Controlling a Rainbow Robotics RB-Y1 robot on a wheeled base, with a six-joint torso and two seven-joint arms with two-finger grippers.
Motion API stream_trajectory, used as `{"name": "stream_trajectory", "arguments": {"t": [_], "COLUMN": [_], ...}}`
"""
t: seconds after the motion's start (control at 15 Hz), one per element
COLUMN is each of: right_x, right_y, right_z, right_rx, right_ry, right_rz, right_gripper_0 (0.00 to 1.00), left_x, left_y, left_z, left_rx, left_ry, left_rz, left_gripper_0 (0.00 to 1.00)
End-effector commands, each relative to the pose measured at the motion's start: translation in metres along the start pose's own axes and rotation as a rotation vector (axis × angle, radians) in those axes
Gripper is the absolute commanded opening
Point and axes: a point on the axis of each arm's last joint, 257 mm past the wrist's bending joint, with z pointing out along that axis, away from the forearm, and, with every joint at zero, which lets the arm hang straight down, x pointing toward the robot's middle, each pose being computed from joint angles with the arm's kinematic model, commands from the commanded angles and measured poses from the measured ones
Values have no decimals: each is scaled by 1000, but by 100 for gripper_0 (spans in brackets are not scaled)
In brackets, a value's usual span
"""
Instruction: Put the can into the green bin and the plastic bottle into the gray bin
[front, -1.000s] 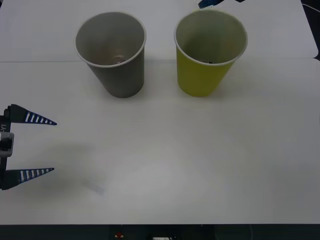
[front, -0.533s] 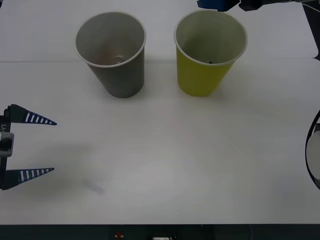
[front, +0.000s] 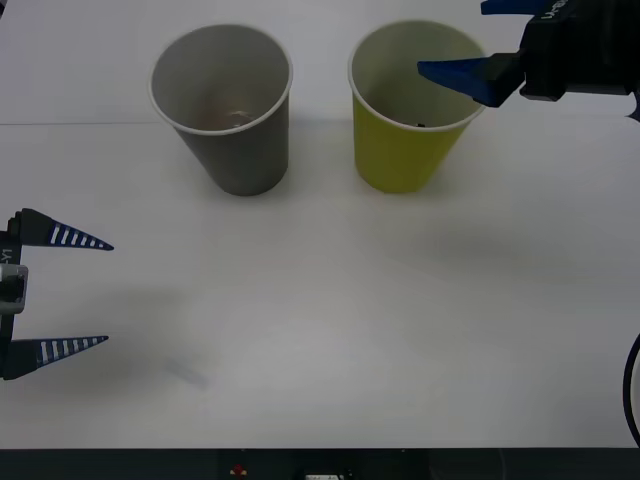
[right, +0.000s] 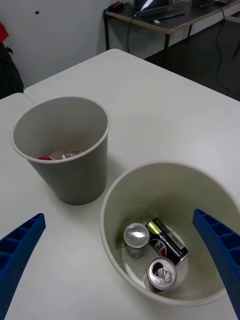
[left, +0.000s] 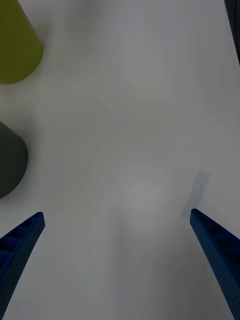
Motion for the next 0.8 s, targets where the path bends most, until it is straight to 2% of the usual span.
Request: {"name": "stream_trajectory", "arguments": {"t": [0.07, 0.27, 0.47, 0.8], "right_x": [25, 53, 79, 121], "right_y": [16, 40, 59, 64], "right_z": [-12, -21, -26, -32], "right_rx": [-33, -70, -110, -110], "right_ry": [4, 30, 40, 82], "right_rz": [10, 13, 45, -38], "right_gripper_0": [100, 100, 100, 100], "left_x": [0, 0, 0, 0], "left_y": [0, 0, 0, 0], "left_z": [0, 0, 0, 0], "left_rx": [0, 0, 0, 0], "left_ry": [0, 0, 0, 0], "left_rz": [0, 0, 0, 0], "left_gripper_0": [100, 100, 100, 100]}}
